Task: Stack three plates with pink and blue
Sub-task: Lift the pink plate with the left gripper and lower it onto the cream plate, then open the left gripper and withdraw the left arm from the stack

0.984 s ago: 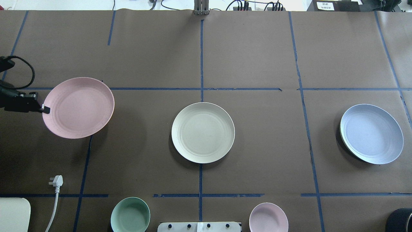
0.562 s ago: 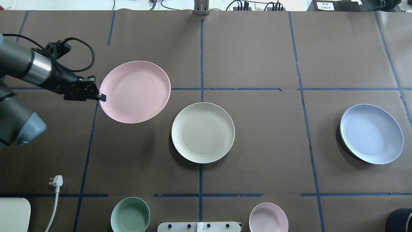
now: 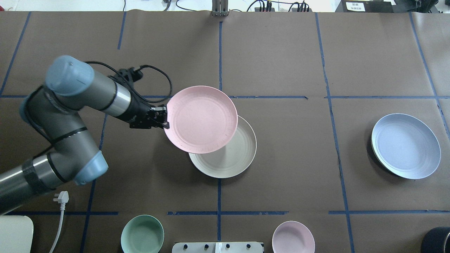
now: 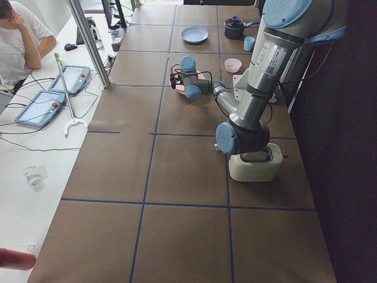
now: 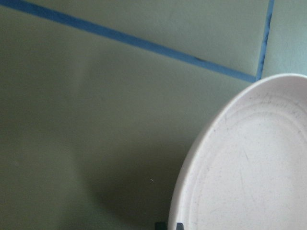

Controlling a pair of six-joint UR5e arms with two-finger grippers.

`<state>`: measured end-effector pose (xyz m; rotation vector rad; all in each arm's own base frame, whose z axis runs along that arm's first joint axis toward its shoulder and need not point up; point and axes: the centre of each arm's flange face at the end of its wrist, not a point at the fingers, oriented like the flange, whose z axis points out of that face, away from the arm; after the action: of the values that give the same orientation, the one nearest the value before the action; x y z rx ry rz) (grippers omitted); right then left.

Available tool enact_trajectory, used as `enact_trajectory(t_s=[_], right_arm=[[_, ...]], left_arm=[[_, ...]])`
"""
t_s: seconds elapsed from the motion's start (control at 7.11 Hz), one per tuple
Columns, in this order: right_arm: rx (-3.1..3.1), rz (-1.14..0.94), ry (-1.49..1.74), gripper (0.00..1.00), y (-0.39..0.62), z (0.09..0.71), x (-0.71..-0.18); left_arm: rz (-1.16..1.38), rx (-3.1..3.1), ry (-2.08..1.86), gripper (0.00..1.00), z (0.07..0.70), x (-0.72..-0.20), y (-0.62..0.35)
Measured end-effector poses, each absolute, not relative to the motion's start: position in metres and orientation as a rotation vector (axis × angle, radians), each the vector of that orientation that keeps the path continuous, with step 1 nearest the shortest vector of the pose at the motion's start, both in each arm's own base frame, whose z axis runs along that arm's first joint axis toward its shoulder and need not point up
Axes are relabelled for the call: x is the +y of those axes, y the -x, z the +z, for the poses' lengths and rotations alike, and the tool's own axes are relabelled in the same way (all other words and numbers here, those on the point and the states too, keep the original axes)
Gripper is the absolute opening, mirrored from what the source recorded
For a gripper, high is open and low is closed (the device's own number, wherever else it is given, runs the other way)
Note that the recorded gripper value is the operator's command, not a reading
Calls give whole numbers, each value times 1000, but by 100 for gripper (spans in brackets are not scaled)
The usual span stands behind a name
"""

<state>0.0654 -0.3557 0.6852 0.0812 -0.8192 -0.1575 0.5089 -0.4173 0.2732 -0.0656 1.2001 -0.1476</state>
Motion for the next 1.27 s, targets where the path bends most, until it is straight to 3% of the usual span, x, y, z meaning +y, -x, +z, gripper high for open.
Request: enact_trajectory(t_s=[0.14,0.28,0.42,0.56,0.98,1.27], right_arm=[[-819,-157,-81,100,-65,685,-356],[-819,-157,-81,100,-65,685,-356],[-819,-158,-81,100,-65,685,-356],[-819,-158,-81,100,-65,685,-356],[-820,-158,-85,100,-65,683,-358],[-820,-159,-88,100,-65,682,-359]], left_arm=[[-138,1193,68,0,271,-407,-522],[-134,1187,71,17,272,-404,-530],[-133,1183,74,75,272,-403,-534],[-133,1179,76,100,273,-404,-537],[-136,1166,77,100,274,-413,-525],[-92,1129,52,100,289,-452,-467]])
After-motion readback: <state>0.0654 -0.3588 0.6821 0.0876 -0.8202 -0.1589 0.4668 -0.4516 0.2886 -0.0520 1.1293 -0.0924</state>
